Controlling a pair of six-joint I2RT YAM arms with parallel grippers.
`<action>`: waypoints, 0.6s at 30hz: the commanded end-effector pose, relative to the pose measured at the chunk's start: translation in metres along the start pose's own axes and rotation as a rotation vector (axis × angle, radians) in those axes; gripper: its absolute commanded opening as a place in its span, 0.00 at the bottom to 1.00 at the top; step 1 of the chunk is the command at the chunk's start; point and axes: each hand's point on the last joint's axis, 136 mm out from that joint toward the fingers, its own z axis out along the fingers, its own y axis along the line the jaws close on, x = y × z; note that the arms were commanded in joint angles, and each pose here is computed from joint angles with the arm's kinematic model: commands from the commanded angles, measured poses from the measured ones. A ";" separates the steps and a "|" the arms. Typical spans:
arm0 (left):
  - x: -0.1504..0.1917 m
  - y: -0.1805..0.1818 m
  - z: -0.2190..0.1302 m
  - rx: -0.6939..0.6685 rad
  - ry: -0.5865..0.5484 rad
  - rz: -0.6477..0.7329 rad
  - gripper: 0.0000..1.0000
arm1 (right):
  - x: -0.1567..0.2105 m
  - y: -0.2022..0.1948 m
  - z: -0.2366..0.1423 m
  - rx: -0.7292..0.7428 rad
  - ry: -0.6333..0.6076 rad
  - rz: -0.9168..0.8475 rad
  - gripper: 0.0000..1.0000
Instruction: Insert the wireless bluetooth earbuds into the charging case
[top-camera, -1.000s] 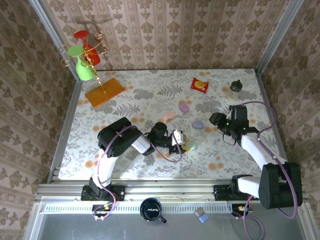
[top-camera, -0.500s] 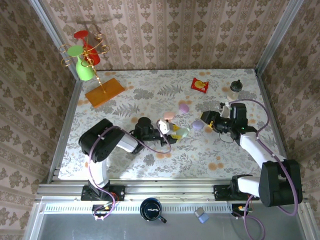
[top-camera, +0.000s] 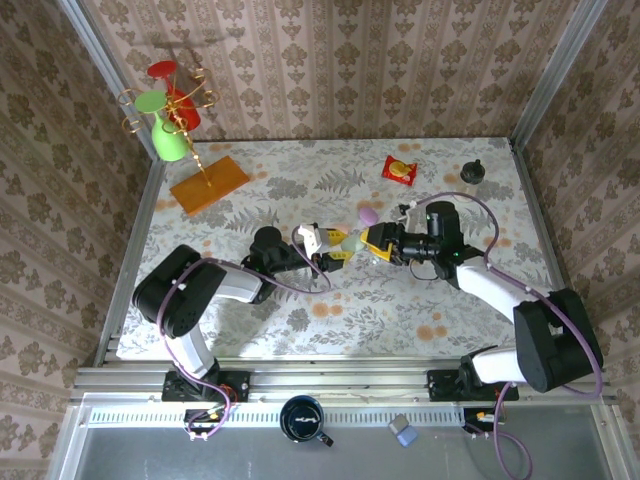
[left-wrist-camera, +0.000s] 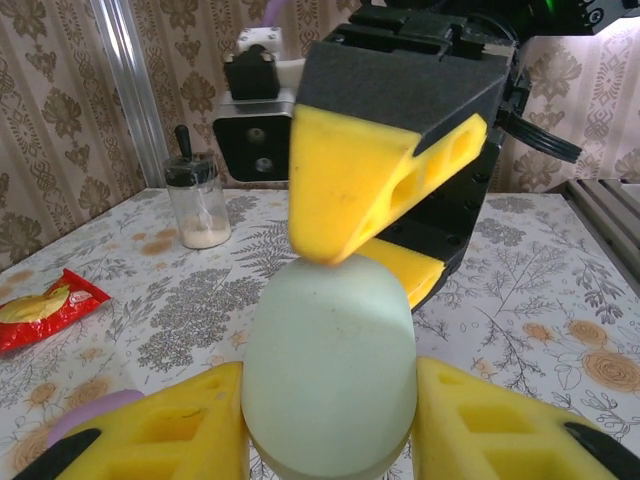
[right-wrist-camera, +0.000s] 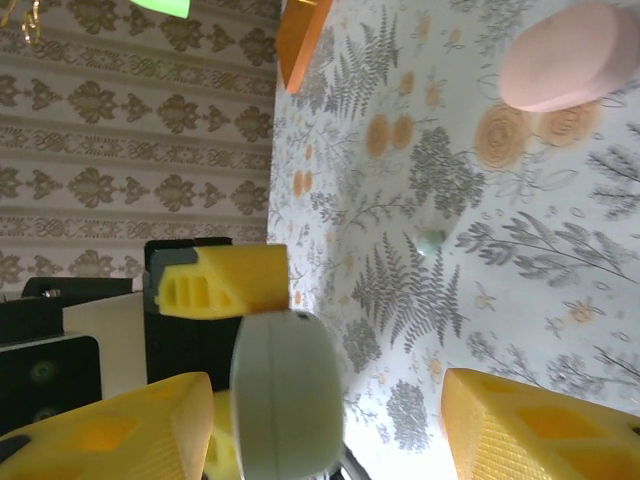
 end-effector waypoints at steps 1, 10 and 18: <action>-0.011 -0.003 -0.003 0.016 -0.034 0.009 0.39 | -0.003 0.026 0.010 -0.078 0.033 -0.033 0.60; -0.011 0.010 -0.005 -0.053 -0.031 0.012 0.39 | -0.005 0.023 0.015 -0.073 0.037 -0.030 0.25; -0.018 0.031 -0.012 -0.189 -0.012 -0.050 0.51 | -0.020 0.036 0.010 -0.155 -0.031 0.025 0.15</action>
